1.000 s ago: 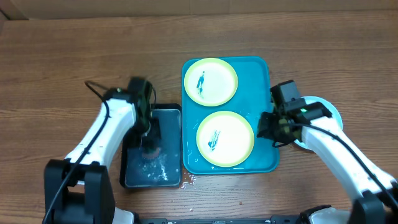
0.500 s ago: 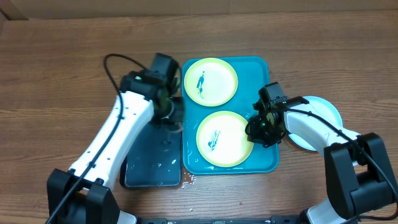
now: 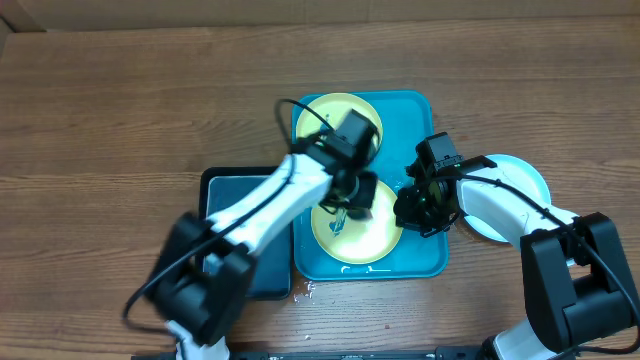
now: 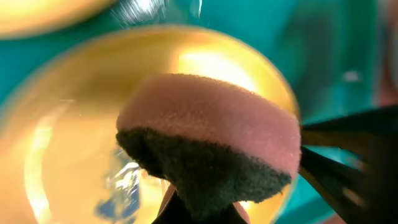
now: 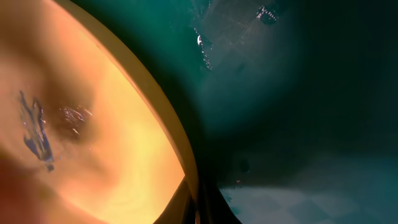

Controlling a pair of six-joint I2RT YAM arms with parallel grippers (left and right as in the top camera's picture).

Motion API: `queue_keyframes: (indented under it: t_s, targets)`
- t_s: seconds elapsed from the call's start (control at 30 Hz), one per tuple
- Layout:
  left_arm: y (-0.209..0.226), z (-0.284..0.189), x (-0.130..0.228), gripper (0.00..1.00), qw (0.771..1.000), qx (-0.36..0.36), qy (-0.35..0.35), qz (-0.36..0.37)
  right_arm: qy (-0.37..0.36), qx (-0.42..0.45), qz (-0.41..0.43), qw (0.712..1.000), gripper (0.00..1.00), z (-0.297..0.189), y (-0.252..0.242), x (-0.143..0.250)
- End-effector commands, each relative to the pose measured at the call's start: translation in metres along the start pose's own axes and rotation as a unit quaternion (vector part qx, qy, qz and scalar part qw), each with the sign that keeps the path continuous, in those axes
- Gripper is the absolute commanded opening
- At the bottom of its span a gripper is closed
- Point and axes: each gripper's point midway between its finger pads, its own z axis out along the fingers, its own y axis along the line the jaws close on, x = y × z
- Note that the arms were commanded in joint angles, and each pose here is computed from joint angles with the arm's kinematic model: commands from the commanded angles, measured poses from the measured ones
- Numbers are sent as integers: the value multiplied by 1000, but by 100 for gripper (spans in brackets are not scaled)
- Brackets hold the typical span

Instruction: Clean dirty plates on tray and stack at the side

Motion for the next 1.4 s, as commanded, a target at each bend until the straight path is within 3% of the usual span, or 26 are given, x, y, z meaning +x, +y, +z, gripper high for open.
queue_keyframes:
  t_s: [0.0, 0.07, 0.23, 0.47, 0.6, 0.7, 0.83, 0.9, 1.2, 1.37]
  targets:
    - [12, 33, 12, 4, 998, -13, 44, -43, 17, 19, 12, 1000, 4, 10, -11, 10]
    - [28, 41, 17, 4, 996, -41, 57, -59, 17, 19, 12, 1000, 4, 10, -11, 10]
    - [91, 28, 21, 4, 977, -186, 47, -89, 18, 19, 12, 1000, 4, 10, -11, 11]
    - [131, 10, 19, 4, 960, -265, 46, -74, 18, 19, 12, 1000, 4, 10, -11, 11]
    - [103, 24, 20, 4, 979, -174, 65, -85, 18, 19, 12, 1000, 4, 10, -11, 11]
    - [52, 37, 16, 4, 993, -40, 78, -85, 18, 20, 12, 1000, 4, 10, -11, 11]
    - [-21, 45, 12, 4, 987, 123, 88, -49, 19, 20, 12, 1000, 4, 10, -12, 11]
    - [-43, 50, 16, 4, 981, 165, 97, -31, 19, 20, 12, 1000, 4, 10, -12, 11]
    - [-33, 68, 47, 4, 976, 138, 162, -55, 23, 22, 14, 999, 4, 10, -13, 14]
    - [21, 63, 64, 4, 980, -3, 180, -86, 23, 22, 14, 999, 4, 10, -12, 14]
